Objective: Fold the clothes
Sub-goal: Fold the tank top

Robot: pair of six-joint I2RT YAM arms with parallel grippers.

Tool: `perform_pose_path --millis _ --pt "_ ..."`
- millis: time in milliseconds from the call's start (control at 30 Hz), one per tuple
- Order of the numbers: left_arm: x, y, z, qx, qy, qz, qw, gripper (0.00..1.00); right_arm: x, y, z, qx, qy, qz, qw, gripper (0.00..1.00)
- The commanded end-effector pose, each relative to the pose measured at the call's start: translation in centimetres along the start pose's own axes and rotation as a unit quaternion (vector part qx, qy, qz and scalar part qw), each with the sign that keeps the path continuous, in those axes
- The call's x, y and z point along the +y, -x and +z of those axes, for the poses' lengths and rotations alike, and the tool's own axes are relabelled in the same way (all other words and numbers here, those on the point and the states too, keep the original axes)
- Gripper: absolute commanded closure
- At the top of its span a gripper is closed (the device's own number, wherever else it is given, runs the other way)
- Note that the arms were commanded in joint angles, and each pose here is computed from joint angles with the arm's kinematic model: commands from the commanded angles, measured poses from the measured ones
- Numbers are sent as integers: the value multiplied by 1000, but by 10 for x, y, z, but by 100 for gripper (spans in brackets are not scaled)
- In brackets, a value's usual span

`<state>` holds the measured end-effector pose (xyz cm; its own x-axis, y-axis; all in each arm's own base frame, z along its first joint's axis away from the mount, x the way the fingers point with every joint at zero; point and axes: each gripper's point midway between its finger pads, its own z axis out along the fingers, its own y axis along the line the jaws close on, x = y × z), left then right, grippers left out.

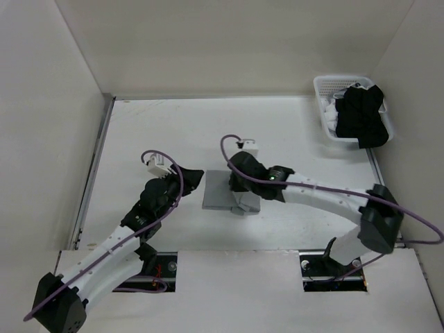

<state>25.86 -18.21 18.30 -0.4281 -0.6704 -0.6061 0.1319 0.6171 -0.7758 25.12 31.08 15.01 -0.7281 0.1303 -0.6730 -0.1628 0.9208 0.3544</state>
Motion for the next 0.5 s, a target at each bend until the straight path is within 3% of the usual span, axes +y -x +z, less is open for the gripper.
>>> perform_pose_path --millis 0,67,233,367,467 --pt "16 3 -8 0 14 -9 1000 63 38 1 14 6 3 -38 999 100" --pt "23 9 -10 -6 18 -13 1000 62 53 -5 32 19 0 -48 999 99" --pt "38 21 -15 -15 31 -29 999 56 92 -24 55 34 23 -53 998 62" --pt "46 19 -8 -7 42 -30 999 56 96 -14 29 0 60 -39 997 59" --pt "35 10 2 11 29 -21 999 59 75 -9 12 -19 77 -17 997 69"
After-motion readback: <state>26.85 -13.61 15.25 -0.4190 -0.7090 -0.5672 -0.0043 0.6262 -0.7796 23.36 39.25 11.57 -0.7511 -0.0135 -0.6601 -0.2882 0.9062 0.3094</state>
